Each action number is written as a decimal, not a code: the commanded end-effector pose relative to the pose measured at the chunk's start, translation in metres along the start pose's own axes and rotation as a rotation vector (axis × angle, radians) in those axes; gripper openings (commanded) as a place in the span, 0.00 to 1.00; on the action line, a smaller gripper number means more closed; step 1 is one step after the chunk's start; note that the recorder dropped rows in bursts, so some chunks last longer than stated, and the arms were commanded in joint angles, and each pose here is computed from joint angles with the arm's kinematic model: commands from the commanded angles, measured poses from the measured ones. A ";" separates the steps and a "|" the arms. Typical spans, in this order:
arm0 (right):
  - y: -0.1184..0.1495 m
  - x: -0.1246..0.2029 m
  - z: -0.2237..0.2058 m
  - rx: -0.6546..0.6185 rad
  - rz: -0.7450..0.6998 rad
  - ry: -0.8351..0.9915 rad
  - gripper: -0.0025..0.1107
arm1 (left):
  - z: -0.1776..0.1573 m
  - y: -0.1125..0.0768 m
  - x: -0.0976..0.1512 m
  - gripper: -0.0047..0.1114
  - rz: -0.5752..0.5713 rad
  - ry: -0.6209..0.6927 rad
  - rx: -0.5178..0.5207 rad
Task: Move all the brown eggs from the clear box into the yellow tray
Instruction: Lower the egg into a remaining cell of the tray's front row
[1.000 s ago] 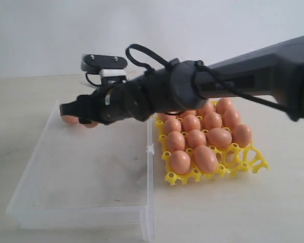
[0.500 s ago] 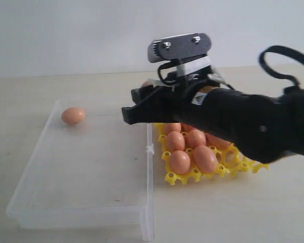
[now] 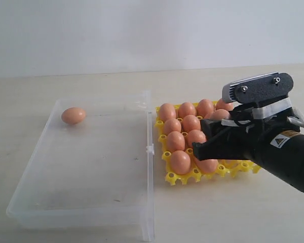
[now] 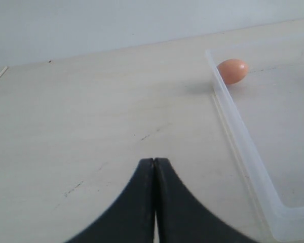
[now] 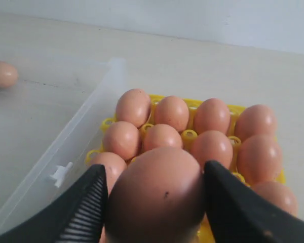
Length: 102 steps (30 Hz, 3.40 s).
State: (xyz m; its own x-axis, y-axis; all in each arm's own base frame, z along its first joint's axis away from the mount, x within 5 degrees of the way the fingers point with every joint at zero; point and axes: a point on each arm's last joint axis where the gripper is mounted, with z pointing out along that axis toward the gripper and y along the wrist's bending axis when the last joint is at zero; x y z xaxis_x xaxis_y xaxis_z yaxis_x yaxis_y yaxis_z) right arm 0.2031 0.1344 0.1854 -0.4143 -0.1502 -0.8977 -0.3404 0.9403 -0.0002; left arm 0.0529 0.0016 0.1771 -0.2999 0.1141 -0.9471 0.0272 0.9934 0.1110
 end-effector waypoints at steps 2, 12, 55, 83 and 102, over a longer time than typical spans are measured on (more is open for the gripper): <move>-0.002 0.005 -0.002 0.002 0.083 0.055 0.02 | -0.001 0.000 -0.002 0.04 -0.006 -0.016 0.006; -0.015 0.004 0.004 0.001 0.176 0.185 0.02 | -0.001 0.000 -0.002 0.04 -0.006 -0.016 0.006; -0.043 0.023 0.052 0.100 0.150 0.258 0.02 | -0.001 0.000 -0.002 0.04 -0.006 -0.016 0.006; -0.040 0.024 0.061 0.073 0.127 0.299 0.02 | -0.001 0.000 -0.002 0.04 -0.006 -0.016 0.006; -0.037 0.029 0.060 0.046 0.115 0.360 0.54 | -0.001 0.000 -0.002 0.04 -0.006 -0.016 0.006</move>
State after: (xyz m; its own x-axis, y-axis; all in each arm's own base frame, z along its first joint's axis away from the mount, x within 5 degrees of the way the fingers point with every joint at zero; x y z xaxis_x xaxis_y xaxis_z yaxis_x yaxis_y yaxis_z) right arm 0.2523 0.1130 0.1322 -0.7256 -0.1228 -0.6771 -0.2298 0.9707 0.0702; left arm 0.0529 0.0016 0.1771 -0.2999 0.1141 -0.9471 0.0272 0.9934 0.1110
